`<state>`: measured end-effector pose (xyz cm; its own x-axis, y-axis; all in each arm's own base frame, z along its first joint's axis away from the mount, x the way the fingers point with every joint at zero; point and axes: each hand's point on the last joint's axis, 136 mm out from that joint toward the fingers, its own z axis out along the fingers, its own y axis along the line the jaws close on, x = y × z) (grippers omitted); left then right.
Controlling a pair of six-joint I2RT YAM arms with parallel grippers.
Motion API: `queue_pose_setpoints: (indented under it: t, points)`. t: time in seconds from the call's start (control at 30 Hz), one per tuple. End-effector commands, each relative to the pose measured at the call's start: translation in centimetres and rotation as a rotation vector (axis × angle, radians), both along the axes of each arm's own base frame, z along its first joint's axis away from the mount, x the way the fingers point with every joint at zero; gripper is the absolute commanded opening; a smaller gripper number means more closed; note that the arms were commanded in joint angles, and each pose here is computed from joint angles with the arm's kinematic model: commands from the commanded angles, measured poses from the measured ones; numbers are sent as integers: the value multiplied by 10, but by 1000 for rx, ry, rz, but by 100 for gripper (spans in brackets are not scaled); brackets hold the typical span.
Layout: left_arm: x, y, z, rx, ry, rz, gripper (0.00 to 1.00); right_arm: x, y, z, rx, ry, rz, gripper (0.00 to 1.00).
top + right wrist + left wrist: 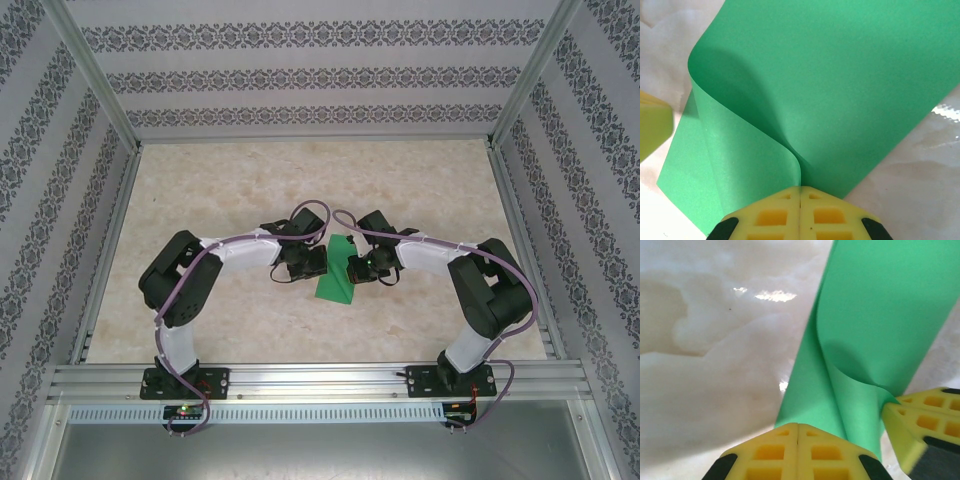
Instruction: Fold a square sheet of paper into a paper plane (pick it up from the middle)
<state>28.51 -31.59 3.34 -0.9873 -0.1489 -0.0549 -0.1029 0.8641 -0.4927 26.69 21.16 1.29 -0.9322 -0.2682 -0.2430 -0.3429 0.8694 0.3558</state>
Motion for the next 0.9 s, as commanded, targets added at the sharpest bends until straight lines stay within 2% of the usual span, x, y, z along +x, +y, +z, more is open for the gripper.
queue_pose_setpoints:
  t: [0.0,0.23,0.37,0.6,0.87]
  points:
    - [5,-13,26,-94,-76,2,2,-7,-9,-15,-52,32,1,3]
    - [7,-41,33,-291,-76,-7,1,-7,-9,-15,-55,32,1,3]
    - [8,-49,28,-349,-69,-1,1,-7,-9,-15,-55,32,0,3]
    - [6,-49,8,-340,-39,4,2,-8,-9,-17,-57,39,1,3]
    - [-2,-33,-24,-232,0,20,1,-7,-9,-19,-62,44,1,3]
